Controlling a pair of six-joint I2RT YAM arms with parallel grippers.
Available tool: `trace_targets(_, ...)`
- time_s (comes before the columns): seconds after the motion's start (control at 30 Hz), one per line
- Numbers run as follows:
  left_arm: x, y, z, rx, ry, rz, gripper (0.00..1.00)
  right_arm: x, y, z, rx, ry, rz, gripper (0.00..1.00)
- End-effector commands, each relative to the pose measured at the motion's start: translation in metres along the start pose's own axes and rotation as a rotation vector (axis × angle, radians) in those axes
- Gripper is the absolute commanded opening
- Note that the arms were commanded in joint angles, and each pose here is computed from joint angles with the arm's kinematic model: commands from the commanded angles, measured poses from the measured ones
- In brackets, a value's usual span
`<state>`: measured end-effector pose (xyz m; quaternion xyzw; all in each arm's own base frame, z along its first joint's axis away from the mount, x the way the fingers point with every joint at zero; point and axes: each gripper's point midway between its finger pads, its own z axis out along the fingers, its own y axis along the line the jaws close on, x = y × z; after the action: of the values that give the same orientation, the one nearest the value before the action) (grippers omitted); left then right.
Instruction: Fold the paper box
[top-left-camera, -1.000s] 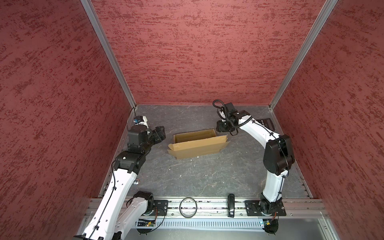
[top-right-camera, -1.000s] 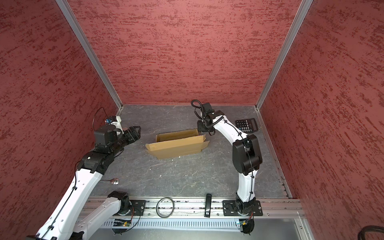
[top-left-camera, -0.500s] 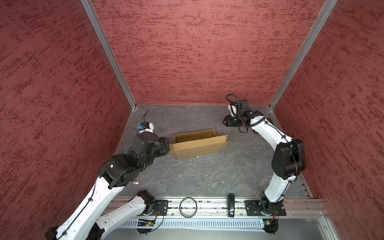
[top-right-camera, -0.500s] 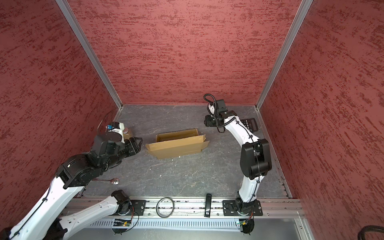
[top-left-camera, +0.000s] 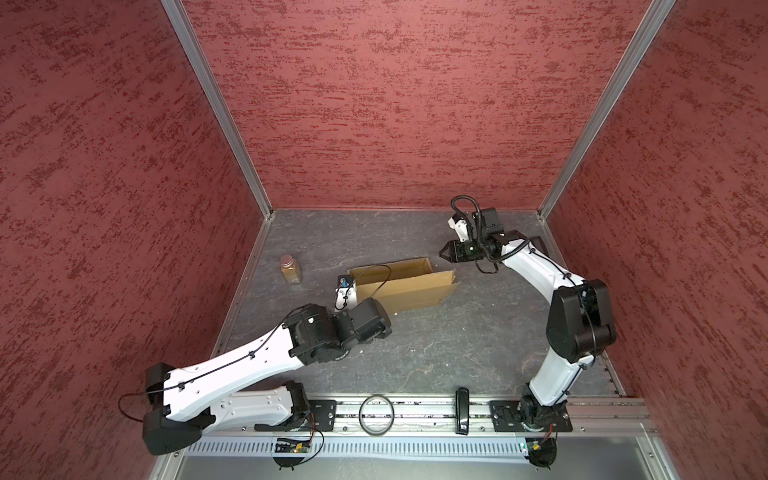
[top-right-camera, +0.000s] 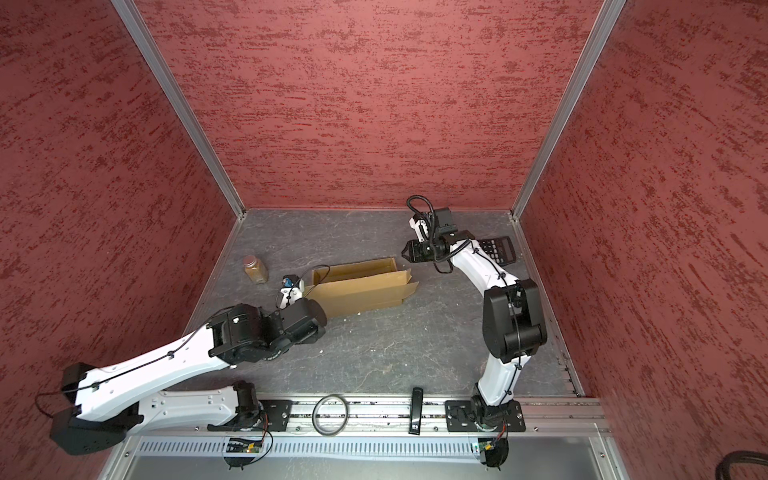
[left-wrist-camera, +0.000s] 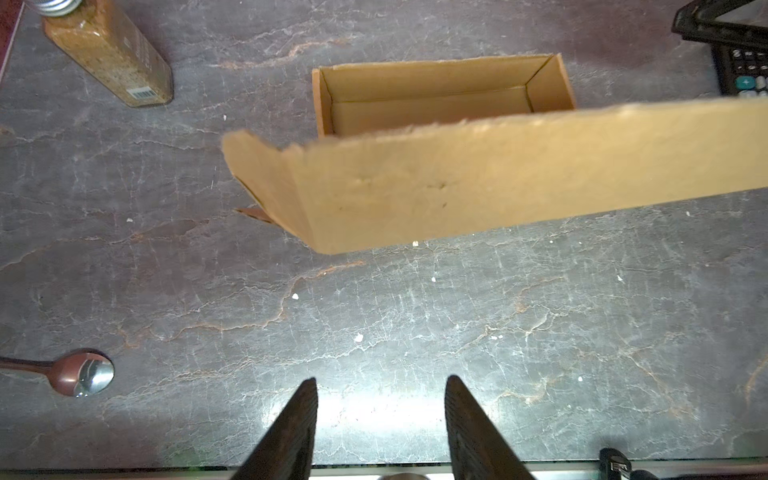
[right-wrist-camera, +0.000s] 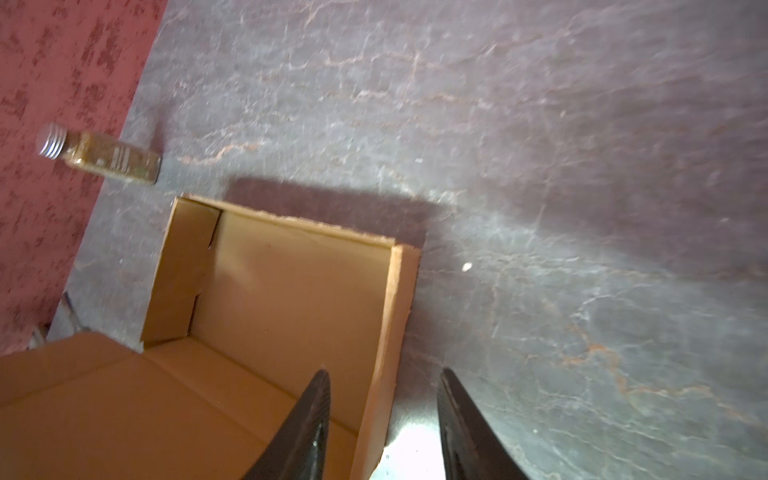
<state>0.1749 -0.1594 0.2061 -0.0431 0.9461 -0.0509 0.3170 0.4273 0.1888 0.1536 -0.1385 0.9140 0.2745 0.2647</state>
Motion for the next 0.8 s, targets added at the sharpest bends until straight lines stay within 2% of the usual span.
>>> trace_targets(0.0,-0.002,-0.009,0.006,0.039,-0.032,-0.074,0.50,-0.008,0.018,-0.014,-0.068,-0.049,-0.078,0.43)
trace_targets(0.27,0.002,-0.005,0.044,0.007,-0.027,-0.117,0.50,0.007,0.031,-0.025,-0.124,-0.050,-0.110,0.42)
trace_targets(0.77,-0.038,-0.003,0.093,0.020,-0.058,-0.158,0.50,0.030,0.039,-0.023,-0.194,-0.022,-0.114,0.39)
